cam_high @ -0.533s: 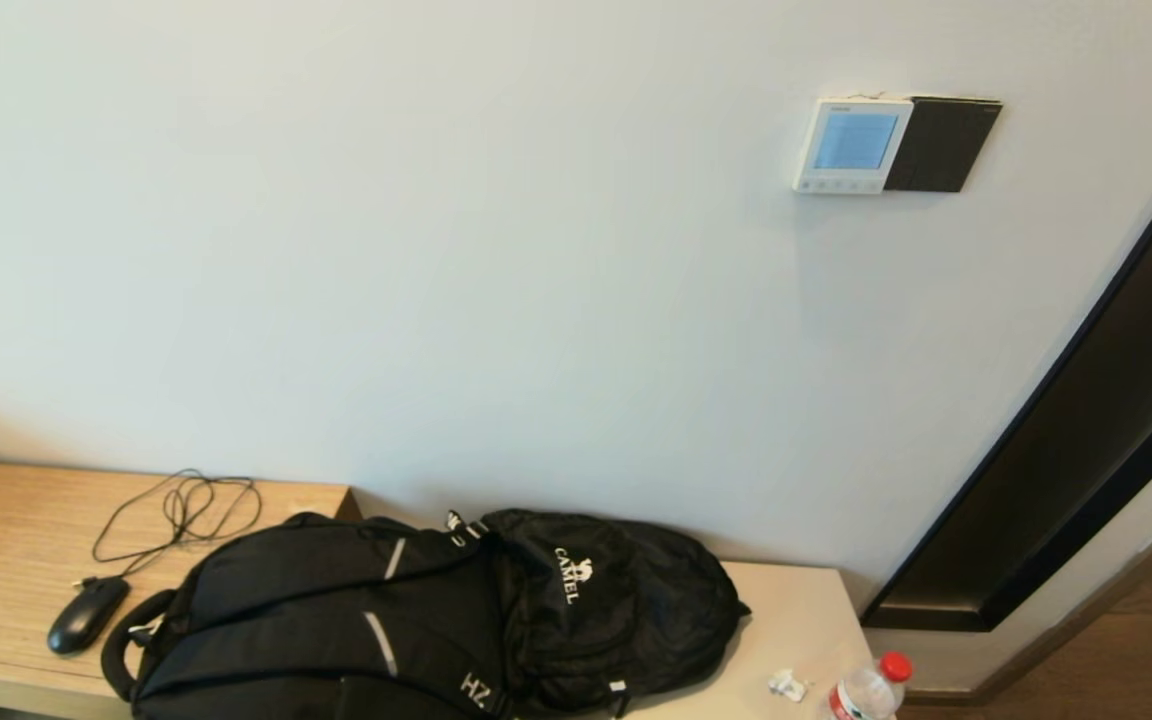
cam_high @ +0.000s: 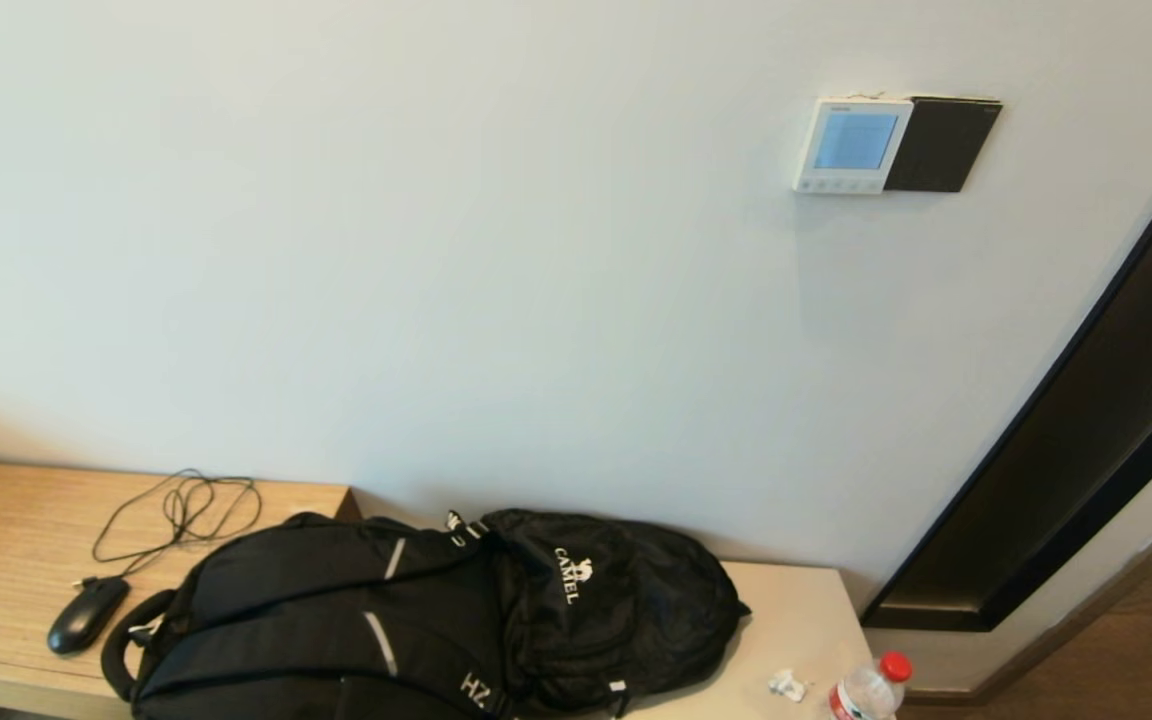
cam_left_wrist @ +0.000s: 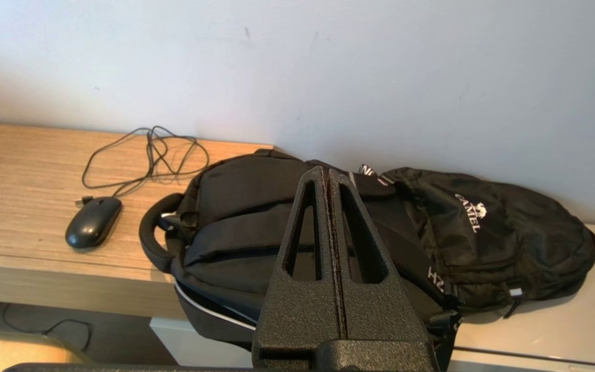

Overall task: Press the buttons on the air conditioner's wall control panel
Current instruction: Turn on the central air conditioner

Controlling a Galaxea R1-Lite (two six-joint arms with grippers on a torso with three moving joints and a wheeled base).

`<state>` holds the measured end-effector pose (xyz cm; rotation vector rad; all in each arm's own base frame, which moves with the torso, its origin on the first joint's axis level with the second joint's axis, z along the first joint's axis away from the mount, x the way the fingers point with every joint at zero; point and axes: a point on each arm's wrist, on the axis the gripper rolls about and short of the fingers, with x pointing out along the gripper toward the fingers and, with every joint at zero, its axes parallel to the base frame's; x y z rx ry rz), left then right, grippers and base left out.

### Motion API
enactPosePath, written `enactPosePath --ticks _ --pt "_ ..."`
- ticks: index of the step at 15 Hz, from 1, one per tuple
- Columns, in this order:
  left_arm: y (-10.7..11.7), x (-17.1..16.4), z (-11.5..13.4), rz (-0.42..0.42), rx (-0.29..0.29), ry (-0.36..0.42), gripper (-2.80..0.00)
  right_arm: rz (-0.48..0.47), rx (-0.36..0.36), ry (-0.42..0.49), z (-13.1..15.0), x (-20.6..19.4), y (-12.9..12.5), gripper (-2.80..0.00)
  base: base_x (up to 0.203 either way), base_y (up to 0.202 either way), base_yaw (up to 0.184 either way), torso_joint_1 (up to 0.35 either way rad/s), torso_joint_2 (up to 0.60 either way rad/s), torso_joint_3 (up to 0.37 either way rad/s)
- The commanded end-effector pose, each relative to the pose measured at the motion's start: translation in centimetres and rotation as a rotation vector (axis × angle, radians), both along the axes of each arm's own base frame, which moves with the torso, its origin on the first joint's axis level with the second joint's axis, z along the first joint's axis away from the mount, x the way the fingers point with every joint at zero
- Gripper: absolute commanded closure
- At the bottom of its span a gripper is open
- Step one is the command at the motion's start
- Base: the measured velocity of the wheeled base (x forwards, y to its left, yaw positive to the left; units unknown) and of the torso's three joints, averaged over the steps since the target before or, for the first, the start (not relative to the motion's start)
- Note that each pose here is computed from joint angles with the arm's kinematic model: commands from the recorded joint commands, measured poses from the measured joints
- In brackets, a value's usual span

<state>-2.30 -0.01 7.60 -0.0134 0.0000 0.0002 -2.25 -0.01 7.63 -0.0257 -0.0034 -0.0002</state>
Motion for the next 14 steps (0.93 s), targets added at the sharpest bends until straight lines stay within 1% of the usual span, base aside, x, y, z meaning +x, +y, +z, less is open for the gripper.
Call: enactPosePath --ticks 1,5,9,12,14 --pt "0.0 0.0 0.0 0.0 0.0 -0.002 0.0 0.0 0.0 0.003 -0.1 0.0 0.0 0.0 0.0 0.0 0.0 0.0 0.0 0.0" --pt "0.0 0.0 0.0 0.001 0.0 -0.002 0.0 0.003 -0.004 0.002 -0.1 0.0 0.0 0.0 0.0 0.0 0.0 0.0 0.0 0.0" --pt "0.0 0.0 0.0 0.001 0.0 -0.002 0.0 -0.002 -0.017 -0.021 0.4 -0.1 0.0 0.0 0.0 0.0 0.0 0.0 0.0 0.0" --pt "0.0 0.0 0.0 0.0 0.0 -0.002 0.0 0.0 -0.022 -0.101 3.9 -1.0 0.0 0.0 0.0 0.0 0.0 0.0 0.0 0.0" --pt "0.0 0.0 0.0 0.001 0.0 -0.002 0.0 0.001 -0.029 -0.109 6.6 -1.0 0.0 0.0 0.0 0.0 0.0 0.0 0.0 0.0"
